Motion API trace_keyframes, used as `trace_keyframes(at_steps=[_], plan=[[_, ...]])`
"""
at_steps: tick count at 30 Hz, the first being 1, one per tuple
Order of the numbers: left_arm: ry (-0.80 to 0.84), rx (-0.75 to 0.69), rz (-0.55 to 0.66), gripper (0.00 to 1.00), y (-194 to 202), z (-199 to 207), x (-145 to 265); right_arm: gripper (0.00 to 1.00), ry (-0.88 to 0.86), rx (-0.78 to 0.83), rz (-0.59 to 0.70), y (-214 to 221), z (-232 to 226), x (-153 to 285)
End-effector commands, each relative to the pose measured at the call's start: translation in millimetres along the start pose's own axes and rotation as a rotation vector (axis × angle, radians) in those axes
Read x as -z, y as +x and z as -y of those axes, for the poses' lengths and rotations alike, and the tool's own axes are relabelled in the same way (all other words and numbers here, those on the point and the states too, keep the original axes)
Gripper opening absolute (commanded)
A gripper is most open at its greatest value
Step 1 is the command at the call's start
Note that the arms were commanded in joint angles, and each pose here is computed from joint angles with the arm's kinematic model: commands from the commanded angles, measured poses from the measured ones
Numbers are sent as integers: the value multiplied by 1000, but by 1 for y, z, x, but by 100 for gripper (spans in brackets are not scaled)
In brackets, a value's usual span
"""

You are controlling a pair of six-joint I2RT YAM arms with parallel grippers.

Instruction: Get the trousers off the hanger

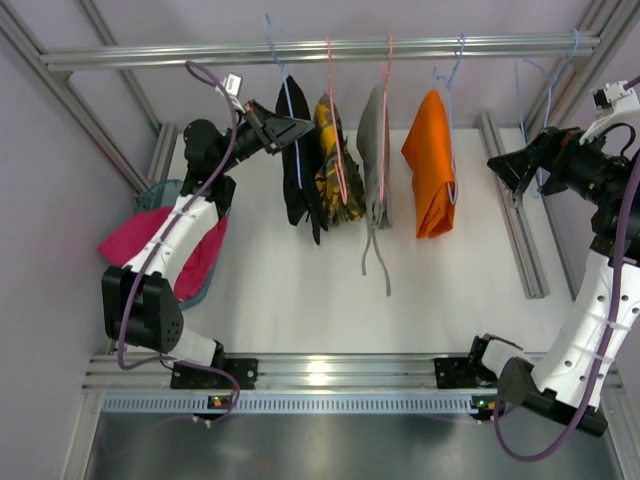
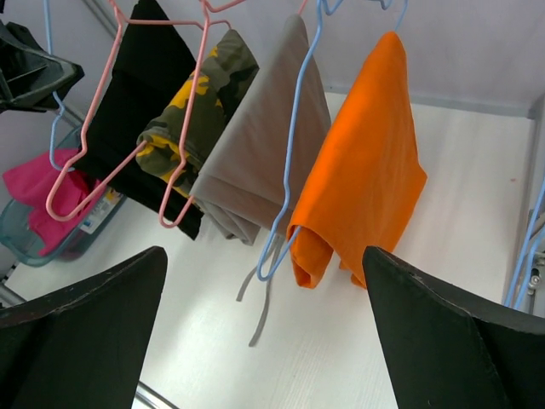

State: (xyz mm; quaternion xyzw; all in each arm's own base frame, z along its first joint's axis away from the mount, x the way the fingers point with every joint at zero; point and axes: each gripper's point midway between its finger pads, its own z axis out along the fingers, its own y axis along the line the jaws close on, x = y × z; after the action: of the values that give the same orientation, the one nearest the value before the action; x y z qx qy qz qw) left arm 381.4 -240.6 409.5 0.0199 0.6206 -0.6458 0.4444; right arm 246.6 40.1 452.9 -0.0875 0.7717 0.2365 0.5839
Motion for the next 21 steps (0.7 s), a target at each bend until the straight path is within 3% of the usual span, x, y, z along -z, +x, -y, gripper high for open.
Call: trace_keyframes(at_steps=[1,11,17,21], plan=[[225,-235,137,0,-44,107,10,99,-18,56,48,-11,-8,6],[180,-287,106,0,-18,111,36,99,-89,33,67,-15,-16,1],[101,-183,88,0,20,82,64,99,-141,-14,82,-20,-13,-13],[91,-167,93,0,37,81,81,99,-184,53,67,-26,-31,-37]])
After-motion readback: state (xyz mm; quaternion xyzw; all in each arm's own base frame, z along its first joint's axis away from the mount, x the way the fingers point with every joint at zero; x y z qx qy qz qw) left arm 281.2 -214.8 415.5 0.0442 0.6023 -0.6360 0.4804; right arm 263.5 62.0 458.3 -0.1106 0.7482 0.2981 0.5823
